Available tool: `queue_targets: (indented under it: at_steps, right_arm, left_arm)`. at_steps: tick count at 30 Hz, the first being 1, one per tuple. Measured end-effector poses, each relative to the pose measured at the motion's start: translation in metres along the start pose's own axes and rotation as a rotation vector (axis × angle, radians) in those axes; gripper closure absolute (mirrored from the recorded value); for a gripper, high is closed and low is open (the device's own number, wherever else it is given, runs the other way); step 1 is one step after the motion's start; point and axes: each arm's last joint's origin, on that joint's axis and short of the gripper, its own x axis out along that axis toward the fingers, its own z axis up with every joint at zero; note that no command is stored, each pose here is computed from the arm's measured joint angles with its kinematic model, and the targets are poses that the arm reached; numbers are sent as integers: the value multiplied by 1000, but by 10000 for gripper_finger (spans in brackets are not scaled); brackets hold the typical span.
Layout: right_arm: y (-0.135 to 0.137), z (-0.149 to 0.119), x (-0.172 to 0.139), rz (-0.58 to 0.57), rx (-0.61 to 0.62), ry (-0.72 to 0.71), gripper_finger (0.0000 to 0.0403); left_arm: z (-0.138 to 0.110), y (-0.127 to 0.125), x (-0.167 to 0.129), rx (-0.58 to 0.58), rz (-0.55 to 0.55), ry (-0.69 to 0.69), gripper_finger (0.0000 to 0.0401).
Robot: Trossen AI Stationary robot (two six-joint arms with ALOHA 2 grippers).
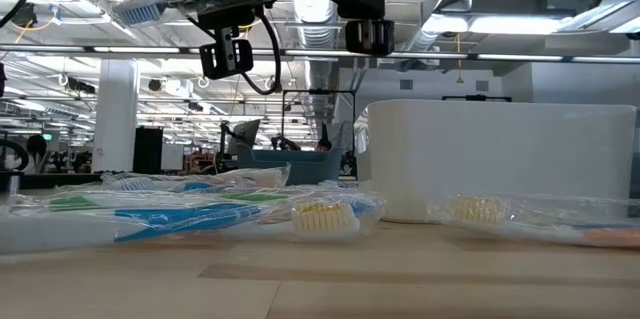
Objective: Pick & Place Toothbrushes
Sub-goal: Put the blue toothbrush into the top white bin
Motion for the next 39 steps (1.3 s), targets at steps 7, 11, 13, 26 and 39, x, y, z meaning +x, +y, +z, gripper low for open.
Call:
queue_targets:
  at_steps: [7,11,13,26,39]
  right_arm:
    - [0,0,0,-2,-16,-1,306]
    - [-1,0,0,-6,-16,1,331]
    - [-1,-1,0,-9,-19,3,342]
    - [-2,-4,1,-29,-34,18,385]
    - [2,-9,5,-21,-62,48,389]
  left_arm:
    - [0,0,0,2,-3,-1,390]
    - [0,0,0,2,-3,-1,390]
    - [0,0,0,2,-3,-1,390]
    - [1,0,0,17,12,-18,367]
    - [9,-20,-18,132,-64,-99,315]
